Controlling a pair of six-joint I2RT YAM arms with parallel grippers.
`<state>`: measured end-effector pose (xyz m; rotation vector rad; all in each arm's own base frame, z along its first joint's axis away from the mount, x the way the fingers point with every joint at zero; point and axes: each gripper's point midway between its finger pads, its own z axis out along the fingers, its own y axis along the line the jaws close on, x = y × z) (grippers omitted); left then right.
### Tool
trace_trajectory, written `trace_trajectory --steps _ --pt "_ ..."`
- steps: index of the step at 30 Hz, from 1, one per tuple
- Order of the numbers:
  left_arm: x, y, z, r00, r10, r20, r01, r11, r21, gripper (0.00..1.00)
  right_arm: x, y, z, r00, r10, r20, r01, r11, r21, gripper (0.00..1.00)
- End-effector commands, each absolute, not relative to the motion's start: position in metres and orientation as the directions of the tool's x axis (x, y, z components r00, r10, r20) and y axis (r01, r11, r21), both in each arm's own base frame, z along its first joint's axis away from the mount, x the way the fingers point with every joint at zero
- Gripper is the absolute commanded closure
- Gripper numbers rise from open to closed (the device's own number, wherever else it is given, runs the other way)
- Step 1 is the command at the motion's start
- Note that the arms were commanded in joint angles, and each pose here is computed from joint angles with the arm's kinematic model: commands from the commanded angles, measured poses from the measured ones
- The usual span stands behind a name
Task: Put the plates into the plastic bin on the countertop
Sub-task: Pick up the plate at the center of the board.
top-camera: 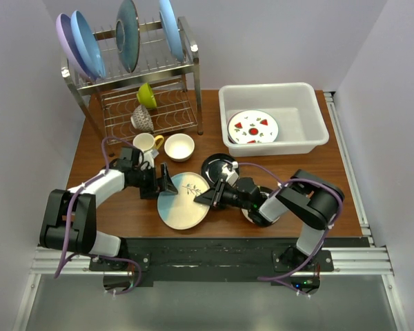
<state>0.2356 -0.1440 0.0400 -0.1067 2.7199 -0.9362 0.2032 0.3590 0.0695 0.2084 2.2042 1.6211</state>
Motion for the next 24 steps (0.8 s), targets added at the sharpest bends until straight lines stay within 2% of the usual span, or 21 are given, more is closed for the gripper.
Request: trace_trajectory --steps 1,13,24 --pt "0.225 -0.154 0.044 -0.972 -0.122 -0.2 0.038 0.759 -0.65 0.05 0.206 0.373 0.124 -0.878 0.325 -0.351 -0.285 0.233 0.93 1.0" --pt "0.233 -0.157 0.062 -0.958 -0.129 -0.256 0.078 0.743 -0.665 0.05 0.209 0.352 0.118 -0.842 0.296 -0.452 -0.308 0.425 0.851 1.0" --pt "0.243 -0.166 0.093 -0.924 -0.139 -0.356 0.167 0.691 -0.703 0.05 0.202 0.321 0.131 -0.802 0.286 -0.525 -0.329 0.522 0.787 1.0"
